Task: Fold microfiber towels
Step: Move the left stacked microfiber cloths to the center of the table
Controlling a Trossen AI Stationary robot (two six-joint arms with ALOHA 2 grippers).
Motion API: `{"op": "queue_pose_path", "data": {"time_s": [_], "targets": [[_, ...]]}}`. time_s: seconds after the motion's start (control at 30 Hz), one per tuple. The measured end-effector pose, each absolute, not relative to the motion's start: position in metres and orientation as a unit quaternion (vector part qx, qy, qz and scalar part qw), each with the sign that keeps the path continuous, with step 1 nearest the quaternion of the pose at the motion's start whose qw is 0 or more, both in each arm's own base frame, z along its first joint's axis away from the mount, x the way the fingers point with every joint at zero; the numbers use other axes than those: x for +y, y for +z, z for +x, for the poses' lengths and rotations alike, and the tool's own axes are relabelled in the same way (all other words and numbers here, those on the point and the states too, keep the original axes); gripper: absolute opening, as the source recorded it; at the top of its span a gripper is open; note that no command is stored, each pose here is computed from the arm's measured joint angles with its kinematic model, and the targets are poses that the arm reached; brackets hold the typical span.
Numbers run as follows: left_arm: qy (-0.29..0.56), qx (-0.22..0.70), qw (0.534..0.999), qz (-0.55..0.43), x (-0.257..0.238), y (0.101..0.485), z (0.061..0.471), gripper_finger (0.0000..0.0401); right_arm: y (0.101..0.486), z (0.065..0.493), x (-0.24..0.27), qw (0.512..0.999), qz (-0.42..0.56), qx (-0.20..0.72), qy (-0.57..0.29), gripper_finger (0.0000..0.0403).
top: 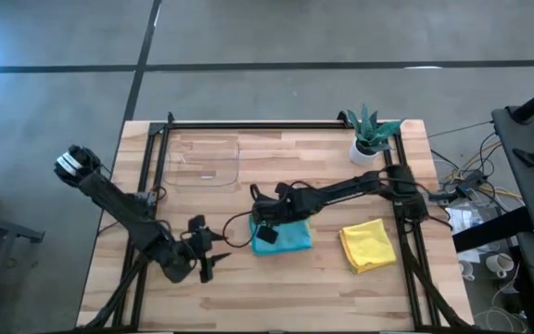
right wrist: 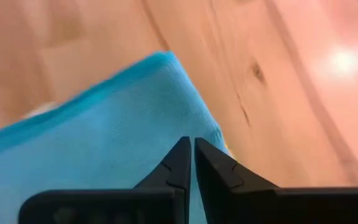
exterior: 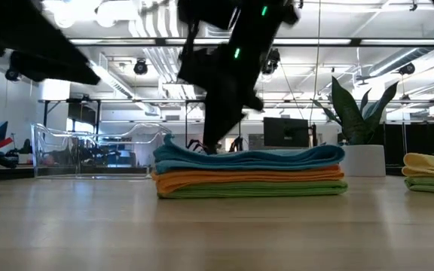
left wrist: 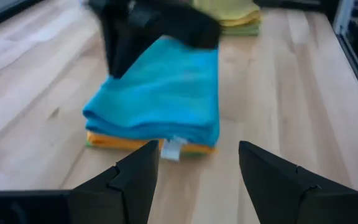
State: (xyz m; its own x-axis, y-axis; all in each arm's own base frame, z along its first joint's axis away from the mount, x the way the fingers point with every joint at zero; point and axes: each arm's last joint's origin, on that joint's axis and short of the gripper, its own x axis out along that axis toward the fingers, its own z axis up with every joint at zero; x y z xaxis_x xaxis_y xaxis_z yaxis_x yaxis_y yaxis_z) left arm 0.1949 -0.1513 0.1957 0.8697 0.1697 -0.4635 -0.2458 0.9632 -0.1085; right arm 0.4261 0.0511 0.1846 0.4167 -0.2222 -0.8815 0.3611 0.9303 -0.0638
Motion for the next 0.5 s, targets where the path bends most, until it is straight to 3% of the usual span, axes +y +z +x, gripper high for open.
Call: {"op": "queue_pose_path", "data": {"time_s": [0.23,0.5], "targets": [[0.144,0.227,0.962,-0.054,-0.133,0.183,0.232,0.0206,0.221,0.381,0.075,0.860,0.060,0.483,-0.154,0.0017],[0.049,0.275,0.960,-0.015,-0.121,0.164,0.285,0.0206,0.195,0.323,0.090,0.855,0.075,0.508,-0.073,0.0017]]}}
